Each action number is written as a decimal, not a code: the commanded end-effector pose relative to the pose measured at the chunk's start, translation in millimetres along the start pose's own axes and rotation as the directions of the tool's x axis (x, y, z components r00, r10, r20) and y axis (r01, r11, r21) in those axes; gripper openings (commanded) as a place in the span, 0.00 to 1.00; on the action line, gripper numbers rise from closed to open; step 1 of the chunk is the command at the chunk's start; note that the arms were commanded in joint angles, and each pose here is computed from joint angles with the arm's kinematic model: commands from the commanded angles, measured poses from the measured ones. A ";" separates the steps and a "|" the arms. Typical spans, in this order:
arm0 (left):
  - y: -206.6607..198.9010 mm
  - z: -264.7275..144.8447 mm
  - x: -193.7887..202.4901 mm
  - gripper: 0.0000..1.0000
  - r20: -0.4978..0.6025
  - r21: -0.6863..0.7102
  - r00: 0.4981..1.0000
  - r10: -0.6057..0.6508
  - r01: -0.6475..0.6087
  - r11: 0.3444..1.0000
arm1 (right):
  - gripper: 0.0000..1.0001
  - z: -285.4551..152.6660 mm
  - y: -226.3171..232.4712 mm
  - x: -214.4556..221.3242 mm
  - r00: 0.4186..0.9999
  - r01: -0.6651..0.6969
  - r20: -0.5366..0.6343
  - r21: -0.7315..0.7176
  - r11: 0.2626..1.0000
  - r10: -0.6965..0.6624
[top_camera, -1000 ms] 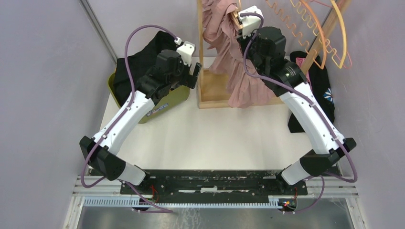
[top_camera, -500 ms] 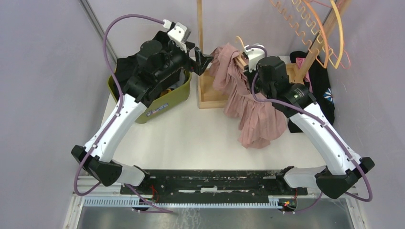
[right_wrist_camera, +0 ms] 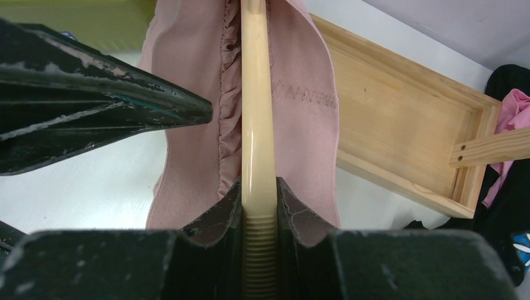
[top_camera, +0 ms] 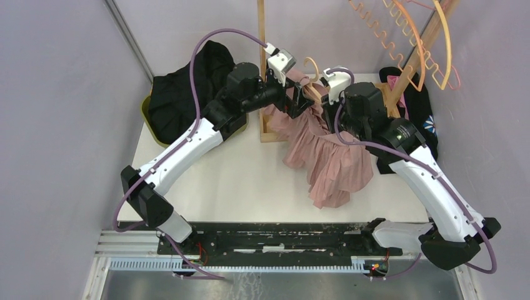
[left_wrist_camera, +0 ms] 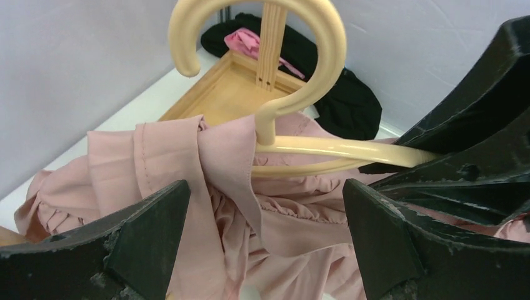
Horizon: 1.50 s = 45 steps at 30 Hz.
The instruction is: Remove the skirt from the hanger
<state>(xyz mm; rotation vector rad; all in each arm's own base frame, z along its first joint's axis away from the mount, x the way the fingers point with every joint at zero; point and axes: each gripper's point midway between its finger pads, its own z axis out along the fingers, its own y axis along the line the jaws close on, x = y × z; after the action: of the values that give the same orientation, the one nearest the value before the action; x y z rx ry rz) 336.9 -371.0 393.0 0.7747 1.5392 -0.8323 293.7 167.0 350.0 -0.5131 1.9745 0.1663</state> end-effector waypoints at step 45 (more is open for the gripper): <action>83.2 44.1 -15.7 0.03 -0.038 -0.200 0.996 0.076 -0.083 0.976 | 0.01 15.8 24.1 72.7 0.972 -0.022 -0.236 -0.089 0.996 0.001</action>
<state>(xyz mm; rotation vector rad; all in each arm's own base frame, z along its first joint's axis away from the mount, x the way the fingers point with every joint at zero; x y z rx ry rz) 396.1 -371.5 380.1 0.7847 1.6681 -0.5551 299.2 179.9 272.0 -0.5626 2.1820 0.1548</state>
